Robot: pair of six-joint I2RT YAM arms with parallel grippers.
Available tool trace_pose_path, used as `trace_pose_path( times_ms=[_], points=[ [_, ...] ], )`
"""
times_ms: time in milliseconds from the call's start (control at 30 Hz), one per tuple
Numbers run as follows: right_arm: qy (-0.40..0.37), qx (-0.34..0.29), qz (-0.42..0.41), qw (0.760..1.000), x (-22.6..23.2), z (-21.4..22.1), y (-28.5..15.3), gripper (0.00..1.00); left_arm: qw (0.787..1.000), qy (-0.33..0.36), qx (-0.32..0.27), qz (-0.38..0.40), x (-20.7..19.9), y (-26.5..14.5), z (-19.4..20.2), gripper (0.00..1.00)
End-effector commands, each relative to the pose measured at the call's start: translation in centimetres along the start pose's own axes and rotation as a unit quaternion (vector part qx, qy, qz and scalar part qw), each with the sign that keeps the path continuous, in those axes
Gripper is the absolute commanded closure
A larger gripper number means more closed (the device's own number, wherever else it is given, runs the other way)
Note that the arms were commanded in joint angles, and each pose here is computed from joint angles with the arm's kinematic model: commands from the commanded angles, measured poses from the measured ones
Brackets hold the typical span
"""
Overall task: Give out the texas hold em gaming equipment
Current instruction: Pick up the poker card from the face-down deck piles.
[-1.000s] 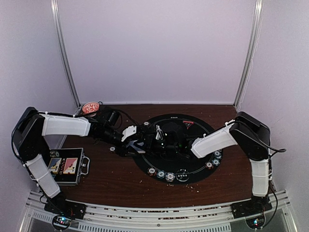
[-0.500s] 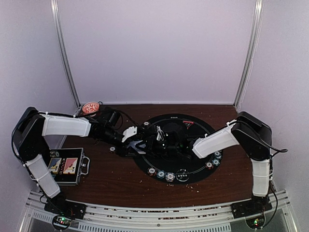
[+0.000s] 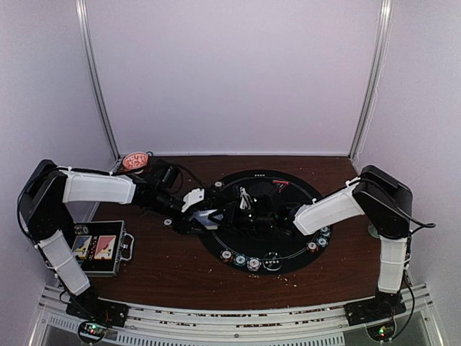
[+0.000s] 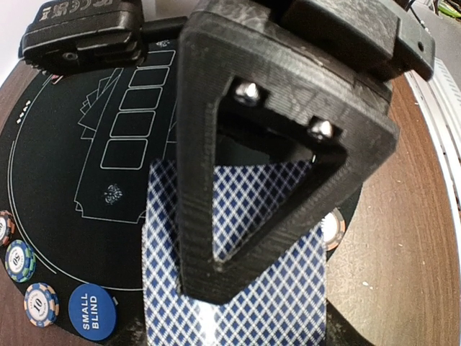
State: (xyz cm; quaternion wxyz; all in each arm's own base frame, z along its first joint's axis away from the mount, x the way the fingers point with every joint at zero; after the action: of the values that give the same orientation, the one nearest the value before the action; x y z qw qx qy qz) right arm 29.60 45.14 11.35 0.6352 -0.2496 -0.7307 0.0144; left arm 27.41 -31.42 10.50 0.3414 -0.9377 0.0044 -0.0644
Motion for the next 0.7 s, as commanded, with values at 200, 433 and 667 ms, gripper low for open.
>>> trace_pose_path(
  times_ms=[200, 433, 667],
  points=[
    [-0.008, -0.017, 0.027, 0.999, -0.7, -0.7, -1.6, 0.71, 1.0, 0.016, -0.023, -0.008, 0.2, -0.9, -1.4, 0.41],
    [-0.015, -0.013, 0.023, 1.0, -0.2, -0.5, -2.1, 0.75, 1.0, 0.016, -0.022, -0.008, 0.3, -0.8, -1.3, 0.41],
    [-0.019, -0.012, 0.023, 0.999, 0.0, -0.4, -2.7, 0.8, 1.0, 0.016, -0.02, -0.009, 0.3, -0.7, -1.2, 0.41]
  ],
)
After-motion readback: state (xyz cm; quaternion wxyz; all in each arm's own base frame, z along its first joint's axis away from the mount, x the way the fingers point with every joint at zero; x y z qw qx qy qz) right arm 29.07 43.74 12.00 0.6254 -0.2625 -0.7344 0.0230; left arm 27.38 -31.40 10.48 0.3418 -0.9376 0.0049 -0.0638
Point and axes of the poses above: each gripper's point midway between its finger pads, its own y axis out along the fingers, its own x axis along the line the jaws close on, z = x × y, the point moved 1 cm from there along -y, back along the fingers, and after that the axes turned 8 degrees about y, right-handed, at the moved point
